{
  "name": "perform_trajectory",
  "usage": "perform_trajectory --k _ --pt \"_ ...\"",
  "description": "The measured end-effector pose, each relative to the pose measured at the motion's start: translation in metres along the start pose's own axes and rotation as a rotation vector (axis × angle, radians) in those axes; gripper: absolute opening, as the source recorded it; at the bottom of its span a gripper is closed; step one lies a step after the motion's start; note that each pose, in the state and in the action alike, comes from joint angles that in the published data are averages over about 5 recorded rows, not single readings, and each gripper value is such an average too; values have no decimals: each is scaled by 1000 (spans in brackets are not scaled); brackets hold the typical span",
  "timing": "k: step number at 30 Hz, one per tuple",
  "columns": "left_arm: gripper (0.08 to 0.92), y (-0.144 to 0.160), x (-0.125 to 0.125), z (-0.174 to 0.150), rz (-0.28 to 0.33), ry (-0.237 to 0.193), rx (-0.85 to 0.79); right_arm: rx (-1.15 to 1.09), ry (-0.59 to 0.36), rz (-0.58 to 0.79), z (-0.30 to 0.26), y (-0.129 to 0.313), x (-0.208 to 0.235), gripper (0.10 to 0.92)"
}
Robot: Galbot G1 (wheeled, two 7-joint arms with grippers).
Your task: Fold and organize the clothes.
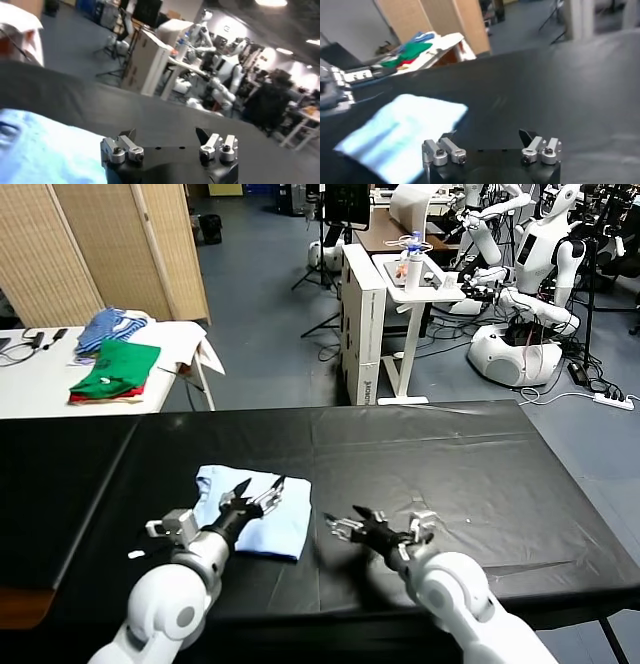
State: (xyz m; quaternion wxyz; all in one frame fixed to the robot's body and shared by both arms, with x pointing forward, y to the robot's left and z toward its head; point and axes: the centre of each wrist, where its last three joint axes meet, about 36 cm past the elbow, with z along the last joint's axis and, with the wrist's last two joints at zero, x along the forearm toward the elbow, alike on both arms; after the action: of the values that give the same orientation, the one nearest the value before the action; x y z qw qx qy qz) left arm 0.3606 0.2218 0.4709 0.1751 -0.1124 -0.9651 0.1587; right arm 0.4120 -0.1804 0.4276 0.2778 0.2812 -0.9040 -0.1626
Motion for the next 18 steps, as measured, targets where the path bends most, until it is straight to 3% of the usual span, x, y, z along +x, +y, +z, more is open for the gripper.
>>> perform_trajectory --k 12,14,18 --pt "907 14 18 -3 -66 -27 -31 -85 51 -36 0 7 -50 893" --pt "907 16 21 -3 -76 -31 -34 -97 58 -38 1 5 -54 838" --pt "907 17 25 -2 -90 -36 -33 -107 68 -43 3 5 -61 639"
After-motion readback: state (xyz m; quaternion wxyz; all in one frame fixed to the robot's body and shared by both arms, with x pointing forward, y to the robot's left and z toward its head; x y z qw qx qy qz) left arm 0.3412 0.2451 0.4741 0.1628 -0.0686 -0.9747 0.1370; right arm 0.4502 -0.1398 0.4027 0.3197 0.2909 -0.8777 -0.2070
